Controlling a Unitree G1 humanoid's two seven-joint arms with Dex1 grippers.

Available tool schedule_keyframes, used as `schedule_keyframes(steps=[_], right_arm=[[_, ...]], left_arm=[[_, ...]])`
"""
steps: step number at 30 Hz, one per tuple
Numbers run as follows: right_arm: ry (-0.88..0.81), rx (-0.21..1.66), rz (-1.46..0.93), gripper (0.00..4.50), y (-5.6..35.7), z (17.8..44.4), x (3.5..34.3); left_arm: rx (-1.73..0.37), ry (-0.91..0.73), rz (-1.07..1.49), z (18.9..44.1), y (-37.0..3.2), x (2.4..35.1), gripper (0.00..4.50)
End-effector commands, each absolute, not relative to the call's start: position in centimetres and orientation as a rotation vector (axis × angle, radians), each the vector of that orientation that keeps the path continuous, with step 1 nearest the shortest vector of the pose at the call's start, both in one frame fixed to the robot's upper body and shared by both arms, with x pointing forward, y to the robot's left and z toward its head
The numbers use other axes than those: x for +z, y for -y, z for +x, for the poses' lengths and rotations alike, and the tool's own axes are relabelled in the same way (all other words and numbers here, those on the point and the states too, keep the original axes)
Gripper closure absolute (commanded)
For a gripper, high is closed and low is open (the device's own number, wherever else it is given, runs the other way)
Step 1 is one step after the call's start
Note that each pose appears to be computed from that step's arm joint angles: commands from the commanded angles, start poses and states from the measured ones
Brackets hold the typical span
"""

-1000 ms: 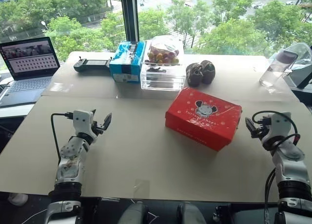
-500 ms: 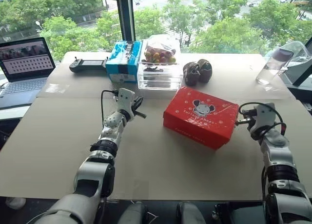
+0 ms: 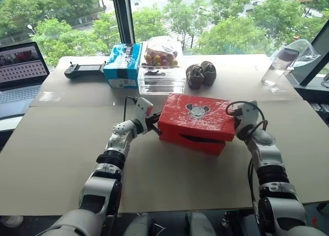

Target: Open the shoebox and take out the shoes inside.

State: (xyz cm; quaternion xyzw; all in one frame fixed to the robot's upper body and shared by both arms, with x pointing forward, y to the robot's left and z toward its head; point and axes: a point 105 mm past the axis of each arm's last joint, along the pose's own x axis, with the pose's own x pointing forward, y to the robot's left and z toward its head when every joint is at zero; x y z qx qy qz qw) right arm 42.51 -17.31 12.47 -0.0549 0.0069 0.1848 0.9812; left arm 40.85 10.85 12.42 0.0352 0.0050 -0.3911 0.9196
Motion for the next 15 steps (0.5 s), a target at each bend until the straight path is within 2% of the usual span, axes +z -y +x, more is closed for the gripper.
schedule_keyframes(steps=[1,5,9,12,15], right_arm=[[0.047,0.587,-0.146,4.43,10.0,42.9,14.4],[0.054,0.703,-0.136,4.43,6.1,42.5,14.5],[0.051,0.791,-0.152,4.43,3.9,42.1,14.4],[0.03,0.827,-0.191,4.43,4.3,41.9,14.1],[-0.041,0.835,-0.286,4.43,8.2,42.0,13.3]], left_arm=[[-0.803,-0.004,0.118,39.3,-11.9,13.7,4.48],[-0.683,-0.046,0.151,37.0,-16.6,14.0,4.48],[-0.572,-0.075,0.176,34.1,-20.0,14.3,4.48],[-0.439,-0.064,0.185,33.5,-21.9,14.7,4.48],[-0.427,-0.071,0.194,32.7,-22.6,15.0,4.48]])
